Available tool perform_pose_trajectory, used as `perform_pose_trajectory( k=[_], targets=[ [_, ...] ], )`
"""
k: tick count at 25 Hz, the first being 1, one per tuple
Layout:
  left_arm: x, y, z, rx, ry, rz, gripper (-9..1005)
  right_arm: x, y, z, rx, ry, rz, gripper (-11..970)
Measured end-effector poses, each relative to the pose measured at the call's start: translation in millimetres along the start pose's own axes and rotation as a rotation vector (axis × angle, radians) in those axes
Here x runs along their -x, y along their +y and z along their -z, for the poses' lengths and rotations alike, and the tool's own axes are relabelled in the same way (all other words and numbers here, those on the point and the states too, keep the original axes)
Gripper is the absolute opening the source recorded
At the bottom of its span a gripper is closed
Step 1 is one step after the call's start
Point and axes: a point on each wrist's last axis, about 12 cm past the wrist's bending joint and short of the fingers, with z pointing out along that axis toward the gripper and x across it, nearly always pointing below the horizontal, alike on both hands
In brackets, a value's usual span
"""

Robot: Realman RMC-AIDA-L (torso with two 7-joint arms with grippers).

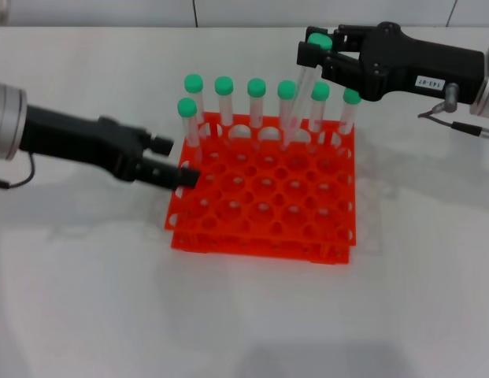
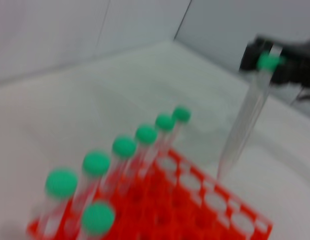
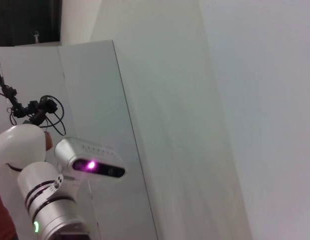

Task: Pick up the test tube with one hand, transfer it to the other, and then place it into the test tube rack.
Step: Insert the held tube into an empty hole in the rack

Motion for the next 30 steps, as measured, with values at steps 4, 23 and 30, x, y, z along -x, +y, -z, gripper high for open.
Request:
perform_pose_trajectory(
  k=[4,23,30],
  targets=[
    [-10,-0.3,5,0.025,0.104,0.025,889,-5,3.2,-5,0.011,0.015,0.012,253],
    [-44,4.1,68,0.209,0.211,-0.102,885,-13,12.8,-53,-0.004,0.031,0.066,252],
    [-53,3.3,72,0.210,0.241,-0.139,884,-17,18.7,-68,-0.015,0.015,0.127,252]
  ],
)
